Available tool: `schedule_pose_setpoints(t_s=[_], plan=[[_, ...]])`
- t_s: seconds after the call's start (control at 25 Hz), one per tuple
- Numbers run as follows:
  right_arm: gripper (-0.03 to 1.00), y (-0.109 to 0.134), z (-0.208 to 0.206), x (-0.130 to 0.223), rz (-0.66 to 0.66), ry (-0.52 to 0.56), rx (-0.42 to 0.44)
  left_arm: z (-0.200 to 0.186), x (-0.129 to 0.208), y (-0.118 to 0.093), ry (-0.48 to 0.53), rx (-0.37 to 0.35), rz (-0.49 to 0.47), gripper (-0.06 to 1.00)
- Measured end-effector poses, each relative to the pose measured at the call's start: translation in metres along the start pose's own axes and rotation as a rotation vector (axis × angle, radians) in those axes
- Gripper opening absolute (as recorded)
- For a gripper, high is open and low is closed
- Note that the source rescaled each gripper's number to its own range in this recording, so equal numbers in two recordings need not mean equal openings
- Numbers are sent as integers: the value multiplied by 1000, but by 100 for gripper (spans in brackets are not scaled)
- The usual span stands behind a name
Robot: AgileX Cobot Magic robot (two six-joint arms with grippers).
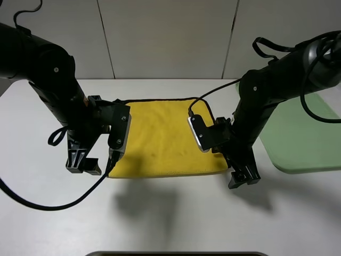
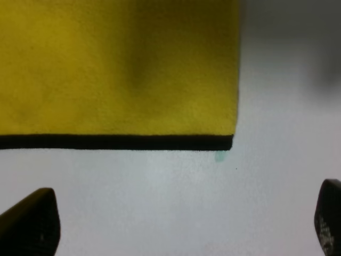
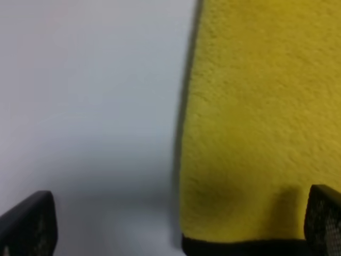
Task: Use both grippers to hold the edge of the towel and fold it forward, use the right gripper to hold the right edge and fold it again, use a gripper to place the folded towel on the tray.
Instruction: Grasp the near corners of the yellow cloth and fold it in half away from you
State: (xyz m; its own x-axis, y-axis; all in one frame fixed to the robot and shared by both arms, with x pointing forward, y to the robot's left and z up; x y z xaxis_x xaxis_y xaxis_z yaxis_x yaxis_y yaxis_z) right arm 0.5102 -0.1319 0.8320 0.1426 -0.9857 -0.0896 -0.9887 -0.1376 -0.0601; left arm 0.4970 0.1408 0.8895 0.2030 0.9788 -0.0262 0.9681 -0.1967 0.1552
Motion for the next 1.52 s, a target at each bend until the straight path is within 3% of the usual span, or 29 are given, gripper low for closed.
schedule_pose_setpoints(t_s=[0.32, 0.64, 0.8, 1.16, 1.52], plan=[[100, 1, 12, 1, -2, 8, -16, 0, -2, 2, -9, -18, 5, 95], [100, 1, 16, 2, -1, 10, -20, 3, -32, 0, -53, -69, 102, 95], [100, 1, 16, 2, -1, 10, -20, 18, -33, -2, -38, -30, 73, 95], [100, 1, 16, 1, -14, 9, -21, 26, -38, 3, -68, -62, 43, 95], [100, 1, 16, 1, -10, 4, -21, 42, -38, 1, -53, -27, 42, 92]])
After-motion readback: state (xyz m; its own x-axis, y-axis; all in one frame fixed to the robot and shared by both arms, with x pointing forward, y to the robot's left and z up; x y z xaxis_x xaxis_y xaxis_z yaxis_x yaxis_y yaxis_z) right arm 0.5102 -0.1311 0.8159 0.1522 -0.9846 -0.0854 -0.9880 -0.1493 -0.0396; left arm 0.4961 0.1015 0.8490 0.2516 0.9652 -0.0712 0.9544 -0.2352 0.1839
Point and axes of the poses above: a point on each arm's last joint axis where the gripper is mounted, z pointing out along that axis toward the gripper, y along the wrist's bending axis when the last joint is at zero, x = y × z, the point moved 5 cm from there along z, pointing out along that axis toward the gripper, and after that the axes turned 8 degrees about z, right-handed, at the moved point
